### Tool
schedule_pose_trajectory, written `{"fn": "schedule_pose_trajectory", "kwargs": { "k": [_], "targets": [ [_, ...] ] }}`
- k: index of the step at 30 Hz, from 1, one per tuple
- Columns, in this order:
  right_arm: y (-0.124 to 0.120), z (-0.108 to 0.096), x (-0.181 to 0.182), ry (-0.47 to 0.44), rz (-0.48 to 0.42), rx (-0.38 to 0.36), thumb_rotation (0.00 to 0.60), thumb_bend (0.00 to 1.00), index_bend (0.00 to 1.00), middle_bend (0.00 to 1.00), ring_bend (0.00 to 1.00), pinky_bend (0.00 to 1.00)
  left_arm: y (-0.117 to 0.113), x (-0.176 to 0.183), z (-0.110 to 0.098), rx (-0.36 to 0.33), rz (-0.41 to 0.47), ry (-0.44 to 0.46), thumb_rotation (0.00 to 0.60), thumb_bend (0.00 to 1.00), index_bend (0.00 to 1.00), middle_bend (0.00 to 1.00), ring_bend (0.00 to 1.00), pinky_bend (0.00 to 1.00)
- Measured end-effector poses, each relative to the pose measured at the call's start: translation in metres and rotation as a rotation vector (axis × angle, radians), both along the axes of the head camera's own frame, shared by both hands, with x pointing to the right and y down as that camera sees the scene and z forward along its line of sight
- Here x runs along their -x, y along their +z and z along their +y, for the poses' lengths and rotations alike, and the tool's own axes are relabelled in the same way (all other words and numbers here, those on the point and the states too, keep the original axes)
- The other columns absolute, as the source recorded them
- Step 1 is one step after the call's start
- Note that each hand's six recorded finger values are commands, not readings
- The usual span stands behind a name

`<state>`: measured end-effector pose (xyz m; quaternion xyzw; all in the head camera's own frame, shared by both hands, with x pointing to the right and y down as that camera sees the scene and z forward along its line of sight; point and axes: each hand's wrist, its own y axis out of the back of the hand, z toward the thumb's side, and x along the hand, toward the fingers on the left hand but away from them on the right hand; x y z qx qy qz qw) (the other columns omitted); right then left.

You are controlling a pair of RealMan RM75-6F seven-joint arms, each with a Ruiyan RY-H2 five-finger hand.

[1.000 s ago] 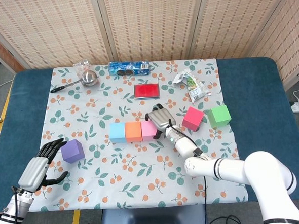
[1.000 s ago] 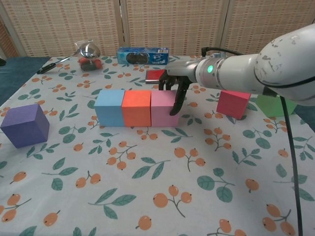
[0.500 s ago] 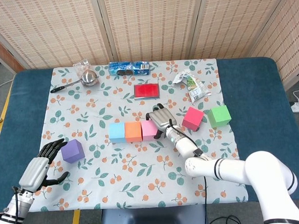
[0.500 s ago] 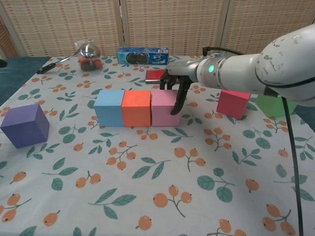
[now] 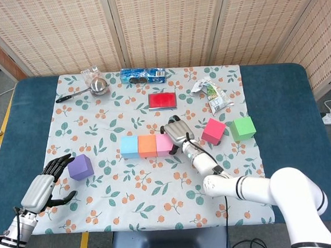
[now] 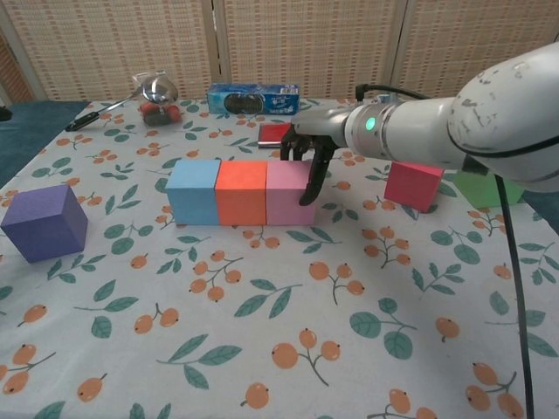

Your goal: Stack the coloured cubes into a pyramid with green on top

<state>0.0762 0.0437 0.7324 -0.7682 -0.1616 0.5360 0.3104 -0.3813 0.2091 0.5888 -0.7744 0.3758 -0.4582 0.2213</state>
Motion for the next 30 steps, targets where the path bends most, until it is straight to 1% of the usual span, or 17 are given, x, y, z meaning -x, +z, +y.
{"fn": "schedule_pose_trajectory", "kwargs": {
  "k": [14,20,23,25,27,30],
  "targets": [
    [0.0013,-0.0005,0.0065,0.007,-0.012,-0.004,0.600,0.04,0.41,0.41,0.16,0.00,0.0009,0.0025,0.0006,0.002,0.003,-0.006,0.600,0.31,0.08,0.01,0.00,0.06],
    [0.0022,0.0001,0.0073,0.007,-0.010,-0.001,0.600,0.04,0.37,0.41,0.16,0.00,0.0013,0.0028,0.0010,0.003,0.004,-0.006,0.600,0.31,0.08,0.01,0.00,0.06],
    [0.0025,0.0005,0.0076,0.007,-0.010,0.000,0.600,0.04,0.31,0.41,0.15,0.00,0.0015,0.0027,0.0011,0.003,0.005,-0.006,0.600,0.31,0.08,0.01,0.00,0.06],
    [0.0027,0.0010,0.0080,0.006,-0.010,0.002,0.600,0.04,0.21,0.39,0.13,0.00,0.0015,0.0028,0.0012,0.003,0.004,-0.006,0.600,0.31,0.08,0.01,0.00,0.06],
    [0.0028,0.0013,0.0080,0.007,-0.009,0.003,0.600,0.04,0.14,0.36,0.11,0.00,0.0017,0.0034,0.0012,0.004,0.004,-0.008,0.600,0.31,0.08,0.01,0.00,0.06],
    [0.0029,0.0021,0.0077,0.006,-0.007,0.006,0.600,0.04,0.07,0.33,0.08,0.00,0.0021,0.0044,0.0013,0.004,0.002,-0.011,0.600,0.31,0.08,0.01,0.00,0.06]
  ]
}}
